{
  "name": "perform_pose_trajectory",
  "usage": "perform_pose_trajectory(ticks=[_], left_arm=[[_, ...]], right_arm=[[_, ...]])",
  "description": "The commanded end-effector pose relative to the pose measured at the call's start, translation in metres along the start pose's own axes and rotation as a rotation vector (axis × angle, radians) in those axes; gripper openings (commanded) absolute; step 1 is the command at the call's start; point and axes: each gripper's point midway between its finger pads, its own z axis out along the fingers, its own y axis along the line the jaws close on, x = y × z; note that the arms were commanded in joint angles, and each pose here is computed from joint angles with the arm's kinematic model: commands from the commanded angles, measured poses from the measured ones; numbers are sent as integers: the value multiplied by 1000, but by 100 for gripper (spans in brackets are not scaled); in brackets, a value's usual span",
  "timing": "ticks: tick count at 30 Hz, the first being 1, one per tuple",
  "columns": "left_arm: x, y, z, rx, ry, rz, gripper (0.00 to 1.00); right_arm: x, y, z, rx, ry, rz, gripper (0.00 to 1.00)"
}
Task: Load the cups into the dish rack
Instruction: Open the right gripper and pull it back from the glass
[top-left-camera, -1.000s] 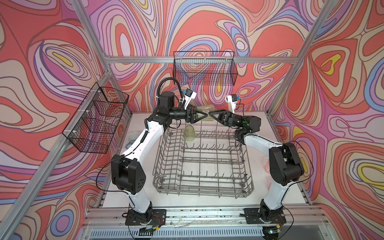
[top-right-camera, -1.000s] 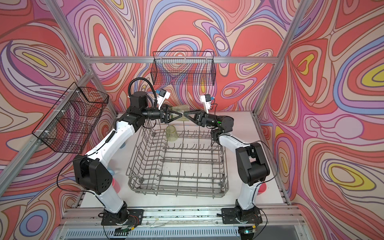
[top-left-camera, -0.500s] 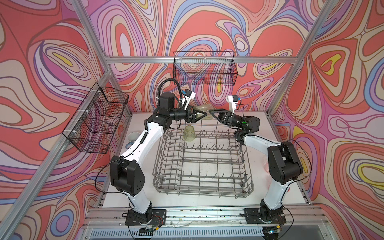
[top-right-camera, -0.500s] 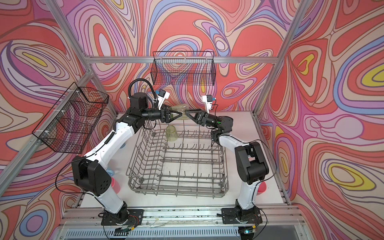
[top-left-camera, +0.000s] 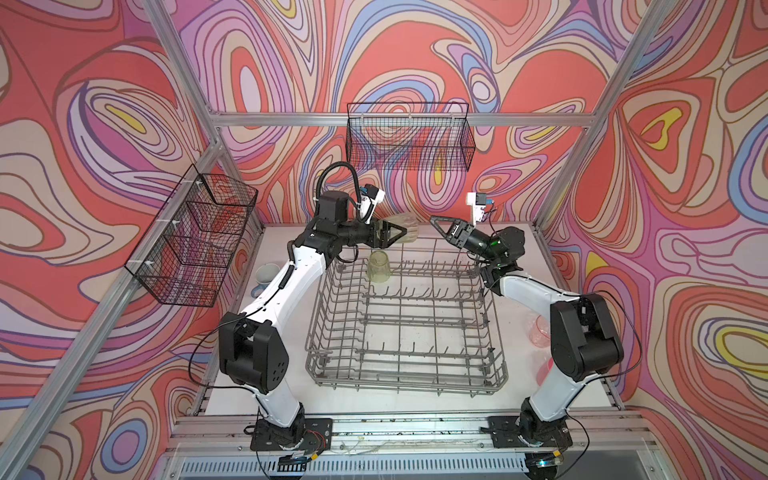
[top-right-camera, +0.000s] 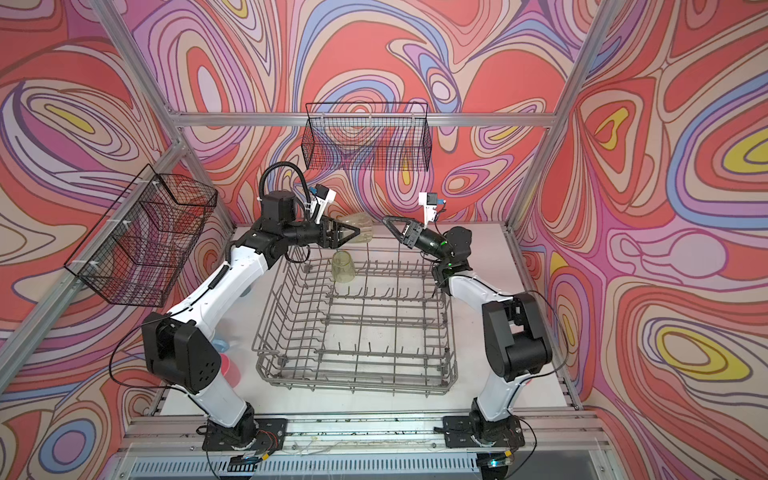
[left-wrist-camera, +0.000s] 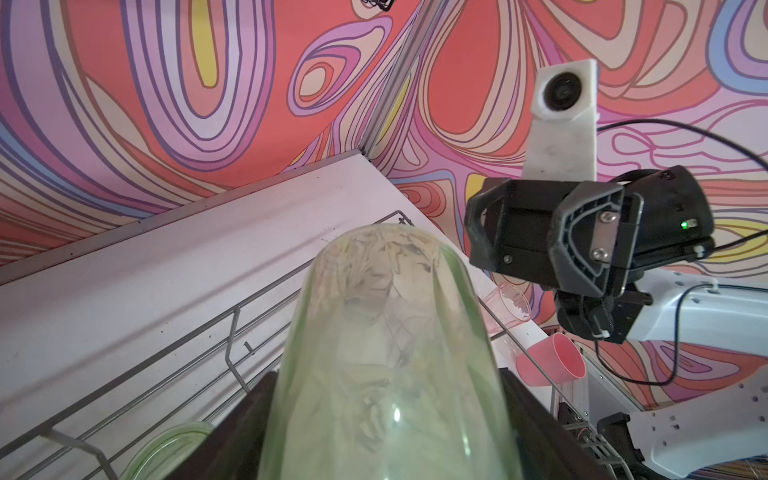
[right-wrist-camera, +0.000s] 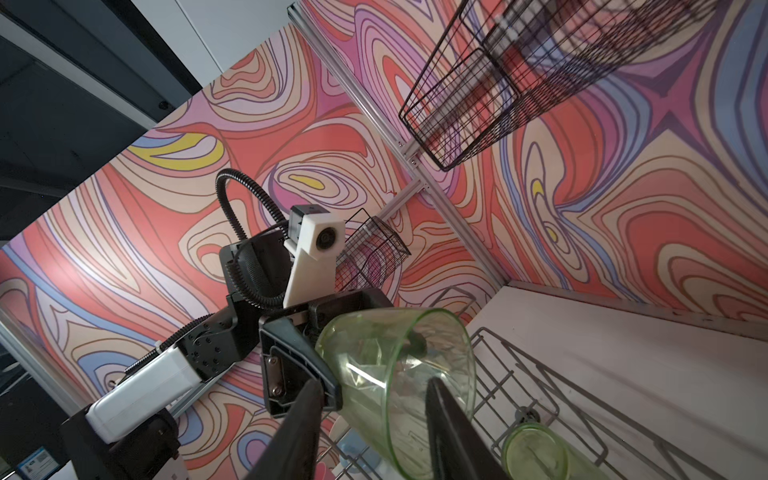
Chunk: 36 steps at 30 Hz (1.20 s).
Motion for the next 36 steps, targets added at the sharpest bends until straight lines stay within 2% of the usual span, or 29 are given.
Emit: perform_pose_trajectory(ticks=[1,9,14,25,36], left_arm=[[-11,-3,-11,-36,-29,19,68],[3,8,-14,-139,31,-8,68],[19,12,-12,-230,103,22,69],[66,12,-20,-419,333,115,69],[105,31,-42,-632,527,177,70]], right_arm=[[-11,-19,-12,125,-60,-20,43],[-20,-64,-43,463,-113,-57,43],[-25,-87,-65,604,-143,-42,44],[-28,-104,-83,653,-176,-7,44],[-29,-109,-90,660,-197,9,44]])
